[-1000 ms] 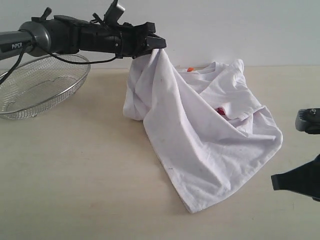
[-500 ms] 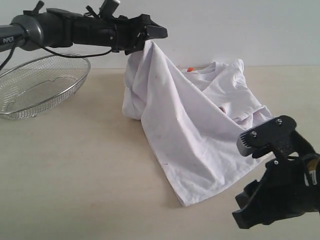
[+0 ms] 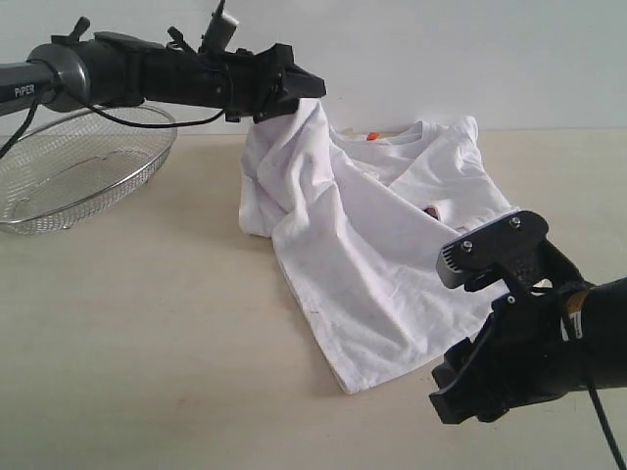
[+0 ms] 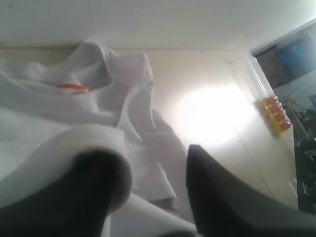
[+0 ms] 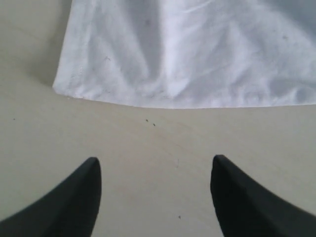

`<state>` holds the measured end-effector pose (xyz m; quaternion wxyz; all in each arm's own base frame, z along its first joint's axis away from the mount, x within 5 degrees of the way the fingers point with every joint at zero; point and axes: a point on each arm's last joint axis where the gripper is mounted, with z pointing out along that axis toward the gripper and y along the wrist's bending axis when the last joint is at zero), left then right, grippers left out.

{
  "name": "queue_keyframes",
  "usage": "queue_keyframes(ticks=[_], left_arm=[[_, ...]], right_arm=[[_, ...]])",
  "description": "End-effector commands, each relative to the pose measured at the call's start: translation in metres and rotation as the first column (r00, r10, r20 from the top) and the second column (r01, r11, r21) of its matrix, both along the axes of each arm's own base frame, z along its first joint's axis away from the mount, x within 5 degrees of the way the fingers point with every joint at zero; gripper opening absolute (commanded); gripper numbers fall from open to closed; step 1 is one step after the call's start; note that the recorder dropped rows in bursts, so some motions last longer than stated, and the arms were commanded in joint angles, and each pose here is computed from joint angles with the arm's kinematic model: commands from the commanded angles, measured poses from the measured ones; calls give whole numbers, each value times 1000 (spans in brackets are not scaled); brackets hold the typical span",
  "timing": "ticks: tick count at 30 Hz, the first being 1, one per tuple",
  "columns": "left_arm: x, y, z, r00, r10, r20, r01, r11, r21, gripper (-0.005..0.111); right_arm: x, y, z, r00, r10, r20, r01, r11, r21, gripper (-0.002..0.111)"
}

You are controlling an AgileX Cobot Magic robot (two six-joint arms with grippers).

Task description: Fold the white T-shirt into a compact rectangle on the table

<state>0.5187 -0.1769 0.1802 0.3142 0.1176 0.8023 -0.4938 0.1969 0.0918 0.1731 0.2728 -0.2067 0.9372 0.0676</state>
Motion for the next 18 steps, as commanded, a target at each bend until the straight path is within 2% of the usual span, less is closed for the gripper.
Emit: queue_keyframes(ticks=[1, 4, 7, 9, 14, 18], left_arm=[[-5, 10, -3, 995, -67, -73, 70, 997, 37, 39], [-4, 23, -13, 993, -41, -112, 58, 987, 152, 39], [1, 33, -24, 997, 25, -79, 1, 951, 310, 39], [3, 34, -26, 998, 33, -53, -12, 934, 357, 39], [0, 36, -26, 998, 7, -63, 17, 926, 377, 39], [-4, 43, -12, 998, -27, -62, 50, 918, 394, 37]], right_arm=[[1, 1, 0, 1000, -17, -7, 17, 1000, 12, 58], [0, 1, 0, 1000, -23, -16, 23, 1000, 12, 58], [0, 1, 0, 1000, -23, -17, 23, 1000, 12, 58], [1, 1, 0, 1000, -23, -11, 23, 1000, 14, 58], [3, 2, 2, 999, -25, 21, 25, 999, 28, 58], [4, 2, 3, 999, -26, 40, 25, 999, 36, 58]])
